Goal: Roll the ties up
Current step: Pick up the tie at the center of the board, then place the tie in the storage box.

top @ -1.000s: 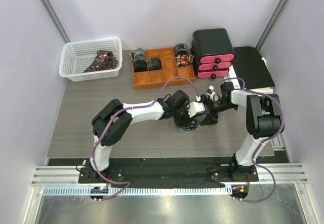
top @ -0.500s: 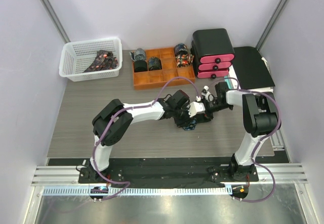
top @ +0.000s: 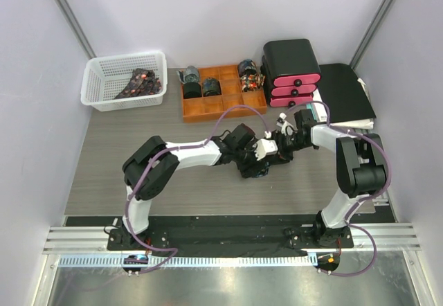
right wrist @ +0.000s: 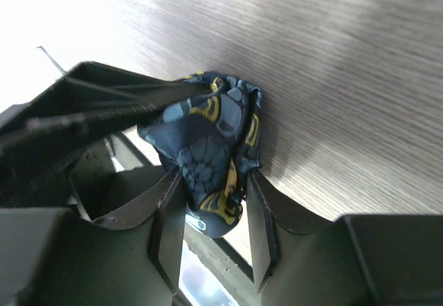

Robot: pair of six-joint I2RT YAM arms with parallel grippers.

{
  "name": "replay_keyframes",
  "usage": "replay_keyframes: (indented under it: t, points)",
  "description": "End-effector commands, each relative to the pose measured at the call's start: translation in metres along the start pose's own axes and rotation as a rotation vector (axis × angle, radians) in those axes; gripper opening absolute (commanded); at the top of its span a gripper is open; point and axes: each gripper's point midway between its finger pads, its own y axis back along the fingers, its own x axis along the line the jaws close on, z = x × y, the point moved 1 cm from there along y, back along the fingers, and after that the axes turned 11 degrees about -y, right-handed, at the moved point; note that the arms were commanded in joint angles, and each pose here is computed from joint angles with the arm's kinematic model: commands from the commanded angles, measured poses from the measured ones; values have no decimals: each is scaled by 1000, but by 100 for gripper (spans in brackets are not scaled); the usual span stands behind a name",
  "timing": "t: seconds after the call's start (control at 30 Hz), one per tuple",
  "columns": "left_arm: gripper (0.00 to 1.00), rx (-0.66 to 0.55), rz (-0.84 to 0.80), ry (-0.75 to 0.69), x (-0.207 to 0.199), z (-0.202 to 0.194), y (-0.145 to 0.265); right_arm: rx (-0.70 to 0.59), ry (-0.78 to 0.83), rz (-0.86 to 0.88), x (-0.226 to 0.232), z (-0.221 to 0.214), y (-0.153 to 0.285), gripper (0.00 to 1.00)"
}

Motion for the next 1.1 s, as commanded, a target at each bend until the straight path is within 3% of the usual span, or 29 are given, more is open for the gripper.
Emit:
replay_keyframes:
  t: [0.0, 0.1, 0.27, 0.5, 0.63, 0.8, 0.97, 1.07]
  points:
    - [74, 97, -72, 139, -20, -36, 36, -134, 74, -44, 10, 24, 16, 1]
    - [99, 5, -36, 148, -7, -12, 69, -153, 86, -37, 18, 28, 21, 1]
    - [100, -106, -31, 193, 0, 11, 117, -176, 99, -23, 30, 34, 28, 1]
    - [100, -126, 36, 270, 15, 8, 155, -266, 175, 4, 73, 64, 42, 1]
    - [100, -115, 38, 322, 16, -1, 164, -403, 271, -12, 117, 108, 61, 1]
    - [100, -95, 64, 507, 31, -19, 178, -558, 409, -138, 162, 159, 76, 1]
    - [100, -97, 125, 617, 51, -31, 193, -618, 399, -306, 149, 209, 62, 1]
    - [100, -106, 133, 639, 52, -35, 200, -654, 428, -308, 156, 232, 55, 1]
